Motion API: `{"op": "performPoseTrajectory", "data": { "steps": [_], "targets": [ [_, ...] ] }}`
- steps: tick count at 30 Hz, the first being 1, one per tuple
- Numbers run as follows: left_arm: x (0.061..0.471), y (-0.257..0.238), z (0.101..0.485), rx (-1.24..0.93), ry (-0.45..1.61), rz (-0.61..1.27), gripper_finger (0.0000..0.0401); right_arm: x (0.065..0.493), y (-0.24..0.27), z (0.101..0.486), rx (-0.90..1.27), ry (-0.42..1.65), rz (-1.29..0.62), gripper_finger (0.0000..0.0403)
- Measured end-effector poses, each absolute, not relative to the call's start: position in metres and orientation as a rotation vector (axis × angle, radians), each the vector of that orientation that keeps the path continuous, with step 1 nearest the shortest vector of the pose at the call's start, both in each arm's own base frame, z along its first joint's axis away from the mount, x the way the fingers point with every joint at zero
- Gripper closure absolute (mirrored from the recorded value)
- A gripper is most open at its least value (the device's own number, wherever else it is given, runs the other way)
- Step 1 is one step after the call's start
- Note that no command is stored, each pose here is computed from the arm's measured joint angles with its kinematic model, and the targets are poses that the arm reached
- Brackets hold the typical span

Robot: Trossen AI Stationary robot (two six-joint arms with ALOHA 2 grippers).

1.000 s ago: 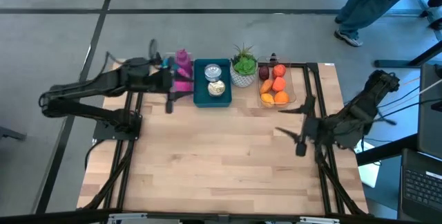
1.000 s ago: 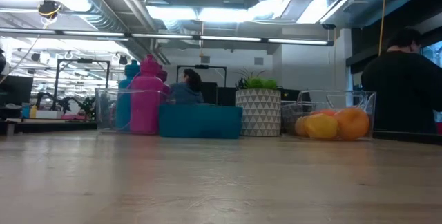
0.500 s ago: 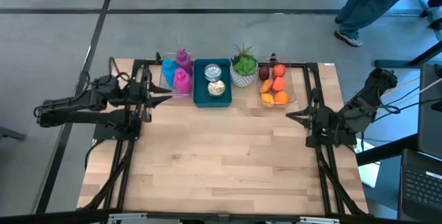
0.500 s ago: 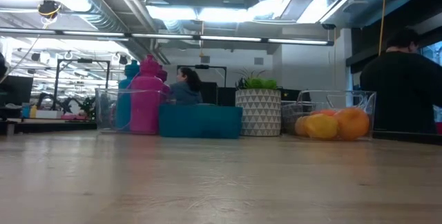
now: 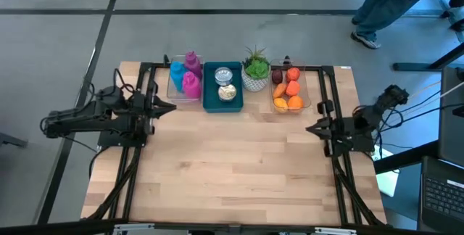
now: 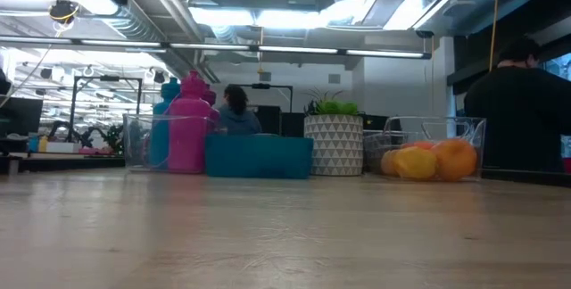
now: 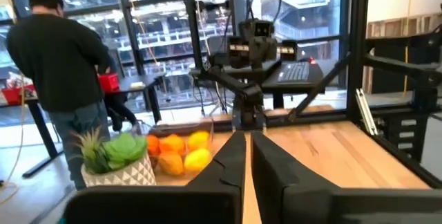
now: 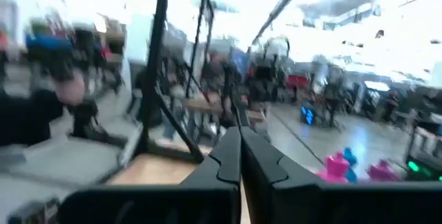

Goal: Pick & Place Food Item
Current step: Return to Home Position

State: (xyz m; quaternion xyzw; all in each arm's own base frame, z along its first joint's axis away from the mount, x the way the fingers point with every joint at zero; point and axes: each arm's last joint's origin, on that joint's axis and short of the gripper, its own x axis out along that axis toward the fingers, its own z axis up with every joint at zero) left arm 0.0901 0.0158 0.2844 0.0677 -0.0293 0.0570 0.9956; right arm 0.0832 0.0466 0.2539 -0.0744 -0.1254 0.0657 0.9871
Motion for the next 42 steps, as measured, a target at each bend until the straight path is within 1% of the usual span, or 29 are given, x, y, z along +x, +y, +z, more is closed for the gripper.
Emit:
{"op": "performPoseTrajectory", "data": {
  "steps": [3,9,16,25,35,42],
  "targets": [
    [0.090,0.016,0.273,0.132,-0.038,0.112,0.0398,0.082,0.043,0.237,-0.110,-0.298,0.145,0.0400],
    [0.083,0.014,0.260,0.144,-0.111,0.108,0.0401,0.086,0.039,0.212,-0.063,-0.274,0.122,0.0401],
    [0.073,0.012,0.242,0.146,-0.202,0.122,0.0401,0.090,0.036,0.201,-0.045,-0.270,0.142,0.0402],
    [0.083,0.016,0.214,0.122,-0.109,0.125,0.0400,0.095,0.030,0.185,0.024,-0.167,0.077,0.0402],
    [0.087,0.018,0.195,0.073,-0.028,0.080,0.0401,0.097,0.029,0.173,-0.026,-0.038,0.056,0.0403],
    [0.090,0.025,0.181,0.052,-0.034,0.161,0.0401,0.097,0.029,0.169,-0.041,0.001,0.041,0.0402]
  ]
}}
